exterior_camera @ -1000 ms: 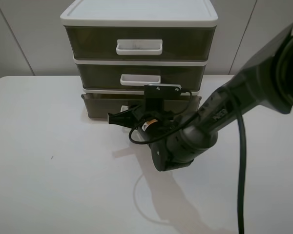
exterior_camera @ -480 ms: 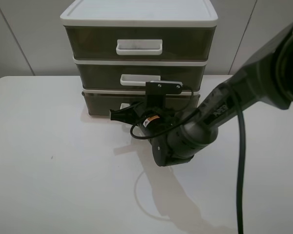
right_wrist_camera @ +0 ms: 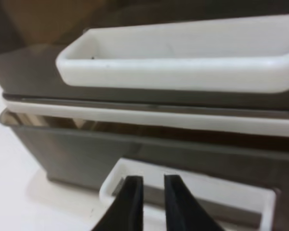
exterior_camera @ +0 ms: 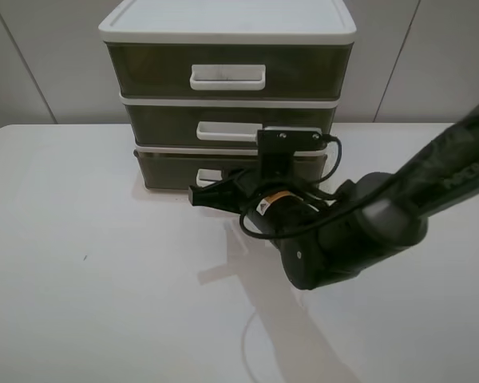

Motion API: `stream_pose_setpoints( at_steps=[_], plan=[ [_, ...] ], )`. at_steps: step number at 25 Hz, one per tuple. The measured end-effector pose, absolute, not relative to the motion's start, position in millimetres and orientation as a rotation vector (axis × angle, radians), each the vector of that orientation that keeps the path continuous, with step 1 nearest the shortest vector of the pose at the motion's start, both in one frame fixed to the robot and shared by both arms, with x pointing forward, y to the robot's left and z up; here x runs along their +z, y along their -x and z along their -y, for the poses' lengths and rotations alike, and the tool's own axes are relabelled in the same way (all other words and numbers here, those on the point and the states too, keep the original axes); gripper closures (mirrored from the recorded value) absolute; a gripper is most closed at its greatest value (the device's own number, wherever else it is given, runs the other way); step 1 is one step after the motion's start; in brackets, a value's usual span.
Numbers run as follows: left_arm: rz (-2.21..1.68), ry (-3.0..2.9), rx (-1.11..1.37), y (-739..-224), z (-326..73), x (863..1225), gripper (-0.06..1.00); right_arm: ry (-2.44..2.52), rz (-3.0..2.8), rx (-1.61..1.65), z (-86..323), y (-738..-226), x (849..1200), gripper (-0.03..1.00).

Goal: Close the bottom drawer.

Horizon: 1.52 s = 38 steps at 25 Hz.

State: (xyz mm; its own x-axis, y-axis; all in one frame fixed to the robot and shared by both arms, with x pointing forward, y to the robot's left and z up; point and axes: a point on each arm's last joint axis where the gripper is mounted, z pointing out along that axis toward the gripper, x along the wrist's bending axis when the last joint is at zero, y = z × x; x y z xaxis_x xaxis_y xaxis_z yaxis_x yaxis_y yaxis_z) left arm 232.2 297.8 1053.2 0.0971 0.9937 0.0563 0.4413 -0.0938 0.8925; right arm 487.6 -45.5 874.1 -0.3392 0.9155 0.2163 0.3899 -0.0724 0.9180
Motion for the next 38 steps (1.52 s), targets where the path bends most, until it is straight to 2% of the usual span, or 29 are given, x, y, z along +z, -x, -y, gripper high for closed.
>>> stream_pose_setpoints(
  at_steps=[2, 4, 6, 10, 13, 20, 27, 31, 38],
  plan=[
    [-1.436, -1.640, 0.949, -232.2, -297.8, 1053.2, 0.23, -1.411, -1.760, 1.416, 52.8, -478.8, 888.7, 0.94],
    [-1.436, -1.640, 0.949, -232.2, -297.8, 1053.2, 0.23, -1.420, -1.828, 1.405, 60.4, -471.1, 901.7, 0.88],
    [-1.436, -1.640, 0.949, -232.2, -297.8, 1053.2, 0.23, -1.469, -1.889, 1.377, 70.7, -466.6, 916.4, 0.73],
    [-1.436, -1.640, 0.949, -232.2, -297.8, 1053.2, 0.23, -1.601, -1.949, 1.298, 100.7, -459.7, 936.9, 0.30],
    [-1.436, -1.640, 0.949, -232.2, -297.8, 1053.2, 0.23, -1.664, -1.918, 1.308, 127.7, -454.3, 960.7, 0.18],
    [-1.436, -1.640, 0.949, -232.2, -297.8, 1053.2, 0.23, -1.678, -1.925, 1.226, 198.2, -436.6, 1016.5, 0.15],
    [-1.436, -1.640, 0.949, -232.2, -297.8, 1053.2, 0.23, -1.716, -1.810, 1.077, 262.4, -381.6, 1063.1, 0.15],
    [-1.436, -1.640, 0.949, -232.2, -297.8, 1053.2, 0.23, -1.687, -1.698, 1.023, 282.6, -338.1, 1087.5, 0.15],
    [-1.436, -1.640, 0.949, -232.2, -297.8, 1053.2, 0.23, -1.585, -1.547, 1.048, 297.6, -270.6, 1098.6, 0.15]
  ],
)
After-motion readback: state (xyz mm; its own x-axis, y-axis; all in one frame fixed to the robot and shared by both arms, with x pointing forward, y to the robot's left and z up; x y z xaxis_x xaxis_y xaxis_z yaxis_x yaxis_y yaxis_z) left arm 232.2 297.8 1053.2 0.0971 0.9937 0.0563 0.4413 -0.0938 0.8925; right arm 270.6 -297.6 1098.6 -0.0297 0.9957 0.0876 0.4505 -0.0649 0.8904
